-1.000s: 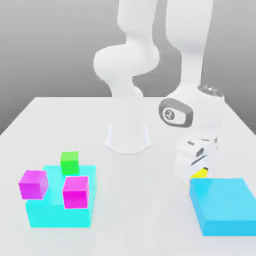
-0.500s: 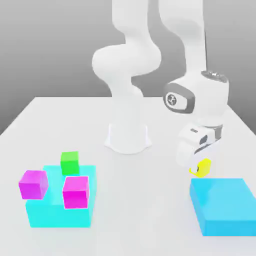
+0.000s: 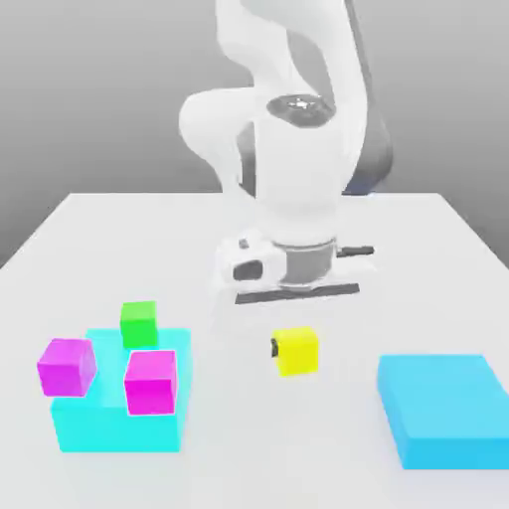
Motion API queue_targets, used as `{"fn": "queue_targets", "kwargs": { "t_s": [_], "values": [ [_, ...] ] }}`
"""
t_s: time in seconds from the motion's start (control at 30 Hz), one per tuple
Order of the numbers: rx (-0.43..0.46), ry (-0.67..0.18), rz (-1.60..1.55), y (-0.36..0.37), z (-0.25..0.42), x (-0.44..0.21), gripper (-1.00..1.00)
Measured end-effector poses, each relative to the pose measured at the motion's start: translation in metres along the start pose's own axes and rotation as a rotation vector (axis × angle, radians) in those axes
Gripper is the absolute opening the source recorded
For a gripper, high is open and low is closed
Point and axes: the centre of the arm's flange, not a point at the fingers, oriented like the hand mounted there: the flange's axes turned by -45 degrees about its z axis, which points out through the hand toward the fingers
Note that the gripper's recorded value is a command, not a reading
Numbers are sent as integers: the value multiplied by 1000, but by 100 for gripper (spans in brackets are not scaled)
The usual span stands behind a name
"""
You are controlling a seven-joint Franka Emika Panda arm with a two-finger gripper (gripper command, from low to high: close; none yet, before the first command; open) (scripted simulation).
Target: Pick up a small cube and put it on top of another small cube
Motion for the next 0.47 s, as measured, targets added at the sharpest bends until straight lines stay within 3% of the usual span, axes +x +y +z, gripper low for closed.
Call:
{"fn": "queue_targets", "kwargs": {
  "t_s": [0.23, 0.33, 0.37, 0.47],
  "values": [
    [0, -2, 354, 173, -42, -19, -100],
    [1, -4, 423, 207, -12, -29, -100],
    [-1, -4, 426, 208, 0, -30, 100],
    [-1, -4, 426, 208, 0, -30, 100]
  ]
}}
